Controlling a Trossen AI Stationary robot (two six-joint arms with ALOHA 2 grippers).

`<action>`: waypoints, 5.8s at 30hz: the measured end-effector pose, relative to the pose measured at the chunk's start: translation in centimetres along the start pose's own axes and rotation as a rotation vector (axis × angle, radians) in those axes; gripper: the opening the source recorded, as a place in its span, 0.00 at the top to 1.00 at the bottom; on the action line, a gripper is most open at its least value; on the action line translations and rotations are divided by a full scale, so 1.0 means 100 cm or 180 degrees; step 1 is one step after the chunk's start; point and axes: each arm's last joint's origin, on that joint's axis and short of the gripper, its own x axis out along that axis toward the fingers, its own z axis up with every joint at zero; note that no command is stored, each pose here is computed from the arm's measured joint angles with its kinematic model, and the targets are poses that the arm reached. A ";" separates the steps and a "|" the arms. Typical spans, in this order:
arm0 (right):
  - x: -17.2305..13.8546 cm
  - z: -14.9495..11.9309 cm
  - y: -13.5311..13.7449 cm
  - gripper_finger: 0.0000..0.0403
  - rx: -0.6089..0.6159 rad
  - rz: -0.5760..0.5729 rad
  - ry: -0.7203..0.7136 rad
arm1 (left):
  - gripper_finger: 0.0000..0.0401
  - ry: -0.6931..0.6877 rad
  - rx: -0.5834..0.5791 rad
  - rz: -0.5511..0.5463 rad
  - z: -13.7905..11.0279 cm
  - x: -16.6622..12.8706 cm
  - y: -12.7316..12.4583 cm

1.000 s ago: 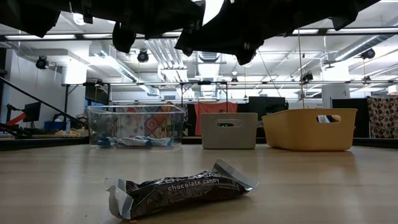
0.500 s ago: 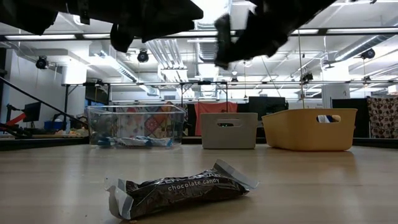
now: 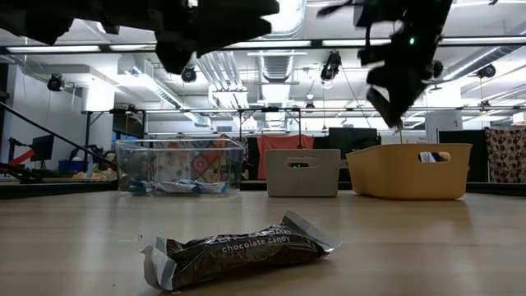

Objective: Organize candy in baskets
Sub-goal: Put the brown chocolate into the yellow bin

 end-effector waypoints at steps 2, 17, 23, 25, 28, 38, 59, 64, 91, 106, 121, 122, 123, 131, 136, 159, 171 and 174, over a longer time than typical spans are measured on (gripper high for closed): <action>0.011 0.002 -0.008 0.97 0.0025 0.0015 0.0134 | 0.69 0.0129 -0.0057 -0.0353 -0.003 -0.001 -0.003; 0.031 0.011 -0.026 0.83 0.0010 0.0033 0.0289 | 0.69 0.2050 -0.0254 -0.0594 -0.023 -0.007 -0.012; 0.030 0.012 -0.026 0.67 0.0019 0.0039 0.0278 | 0.69 0.2400 -0.0016 -0.0498 -0.011 -0.009 -0.022; 0.029 0.012 -0.027 0.64 0.0031 0.0050 0.0258 | 0.69 0.2420 0.0005 -0.0510 -0.008 -0.010 -0.025; 0.026 0.011 -0.028 0.61 0.0045 0.0090 0.0240 | 0.69 0.2424 0.0018 -0.0544 -0.008 -0.013 -0.029; -0.003 0.001 -0.022 0.59 0.0086 0.0781 0.0122 | 0.67 0.2479 -0.0366 -0.0516 -0.008 -0.018 -0.035; -0.068 -0.052 0.026 0.59 -0.0325 0.1668 -0.0323 | 0.52 0.2041 -0.0226 -0.0659 -0.027 -0.025 -0.062; -0.076 -0.059 0.033 0.59 -0.0373 0.1767 -0.0456 | 0.52 0.1904 -0.0330 -0.0658 -0.041 -0.021 -0.069; -0.086 -0.069 0.042 0.59 -0.0401 0.1890 -0.0632 | 0.57 0.2054 -0.0117 -0.0297 -0.096 -0.006 -0.081; -0.084 -0.070 0.046 0.59 -0.0481 0.1955 -0.0727 | 0.89 0.1914 -0.0065 -0.0160 -0.098 -0.010 -0.083; -0.063 -0.093 0.092 0.59 -0.1016 0.2834 -0.1883 | 0.91 0.1611 0.0461 -0.0002 -0.080 -0.019 -0.084; -0.060 -0.094 0.098 0.59 -0.1041 0.2882 -0.1977 | 0.91 0.1571 0.0512 0.0017 -0.077 -0.019 -0.084; -0.058 -0.095 0.103 0.59 -0.1057 0.2943 -0.2085 | 0.91 0.1536 0.0571 0.0034 -0.074 -0.018 -0.084; -0.033 -0.100 0.147 0.59 -0.1132 0.3014 -0.2315 | 0.91 0.1265 0.0855 0.0357 -0.059 -0.009 -0.076; -0.023 -0.102 0.171 0.59 -0.1288 0.2943 -0.2201 | 0.91 0.1204 0.0883 0.0447 -0.057 -0.003 -0.072; -0.019 -0.087 0.199 0.95 -0.1618 0.3002 -0.2215 | 0.91 0.1106 0.0926 0.0417 -0.035 0.009 -0.084; -0.004 -0.094 0.207 0.97 -0.1789 0.2891 -0.2093 | 0.91 0.1362 0.1062 0.0296 -0.041 0.001 -0.083; 0.001 -0.097 0.212 0.94 -0.1859 0.3024 -0.2065 | 0.91 0.1401 0.1133 0.0262 -0.037 -0.007 -0.085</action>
